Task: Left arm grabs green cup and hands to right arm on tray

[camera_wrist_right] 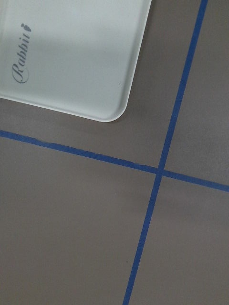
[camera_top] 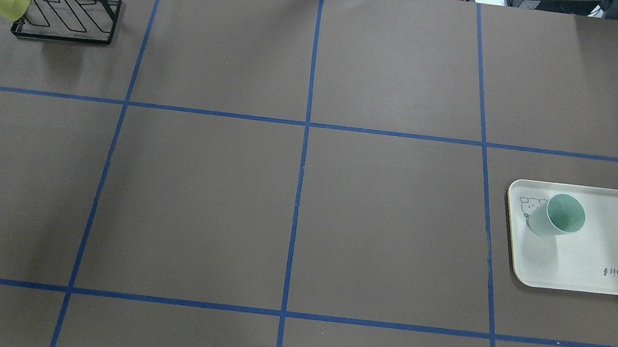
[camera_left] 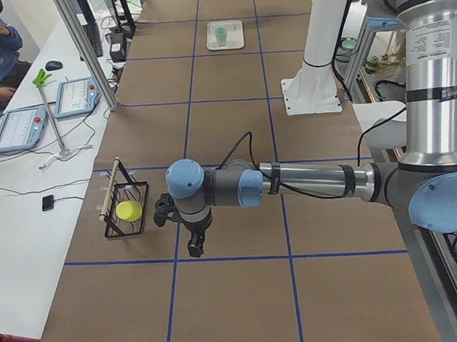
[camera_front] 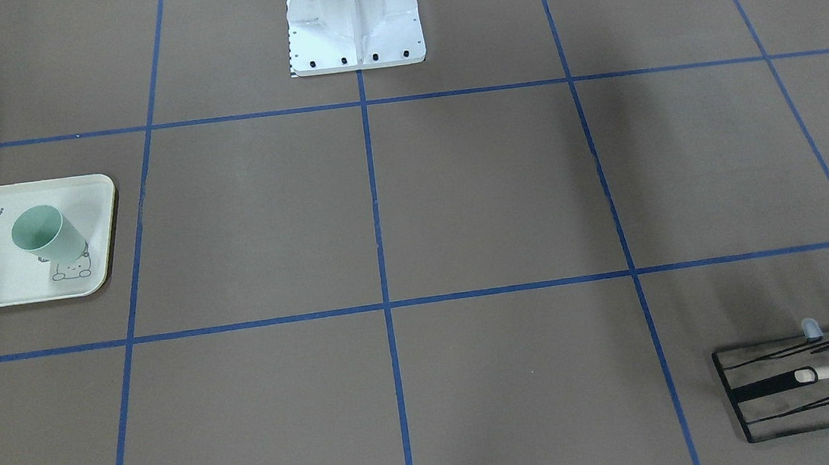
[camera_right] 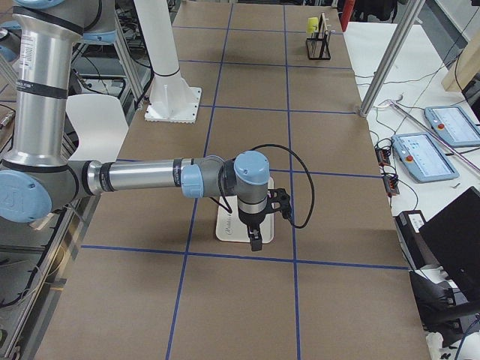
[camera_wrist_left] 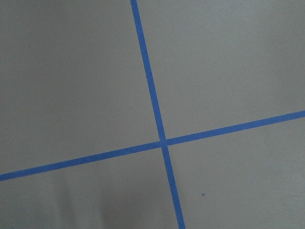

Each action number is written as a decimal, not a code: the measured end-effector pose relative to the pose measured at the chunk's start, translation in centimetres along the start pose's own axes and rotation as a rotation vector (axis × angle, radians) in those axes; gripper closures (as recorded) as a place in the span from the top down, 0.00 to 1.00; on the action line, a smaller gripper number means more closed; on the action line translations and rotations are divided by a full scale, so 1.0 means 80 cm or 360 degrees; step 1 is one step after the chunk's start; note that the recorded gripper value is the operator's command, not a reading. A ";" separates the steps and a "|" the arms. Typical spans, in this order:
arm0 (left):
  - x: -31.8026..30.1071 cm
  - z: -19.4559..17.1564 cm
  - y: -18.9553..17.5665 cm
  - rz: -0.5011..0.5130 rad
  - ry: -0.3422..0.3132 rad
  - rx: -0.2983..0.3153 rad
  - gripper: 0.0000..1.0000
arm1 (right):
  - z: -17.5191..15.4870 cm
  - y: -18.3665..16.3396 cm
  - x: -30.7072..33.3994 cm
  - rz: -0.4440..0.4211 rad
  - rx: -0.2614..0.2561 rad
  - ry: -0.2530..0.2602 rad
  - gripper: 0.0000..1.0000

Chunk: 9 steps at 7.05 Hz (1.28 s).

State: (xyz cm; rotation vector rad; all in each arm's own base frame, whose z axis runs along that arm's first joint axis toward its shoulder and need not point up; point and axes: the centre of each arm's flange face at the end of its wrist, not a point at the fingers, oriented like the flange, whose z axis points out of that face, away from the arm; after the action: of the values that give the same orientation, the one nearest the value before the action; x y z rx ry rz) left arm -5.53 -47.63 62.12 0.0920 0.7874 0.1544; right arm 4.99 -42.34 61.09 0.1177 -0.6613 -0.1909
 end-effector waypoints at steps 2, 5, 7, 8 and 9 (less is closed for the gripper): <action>-0.018 -0.003 0.023 -0.0058 -0.0004 0.0008 1.00 | 0.001 0.001 0.001 0.0006 -0.0004 -0.0002 0.99; -0.020 -0.002 0.028 -0.0059 -0.0007 0.0008 1.00 | 0.003 0.002 0.003 0.0010 -0.0009 -0.0002 0.99; -0.019 -0.002 0.027 -0.0054 -0.0007 0.0008 1.00 | 0.008 0.003 0.007 0.0020 -0.0021 -0.0002 0.99; -0.019 -0.003 0.027 -0.0053 -0.0007 0.0009 1.00 | 0.011 0.003 0.009 0.0025 -0.0027 -0.0003 0.99; -0.018 -0.003 0.027 -0.0053 -0.0007 0.0010 1.00 | 0.013 0.004 0.010 0.0029 -0.0032 -0.0005 0.99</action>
State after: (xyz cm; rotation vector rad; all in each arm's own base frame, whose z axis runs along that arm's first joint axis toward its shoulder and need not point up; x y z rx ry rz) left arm -6.93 -45.78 63.29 0.0849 0.7844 0.1201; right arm 5.02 -42.28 62.43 0.0918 -0.6633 -0.1801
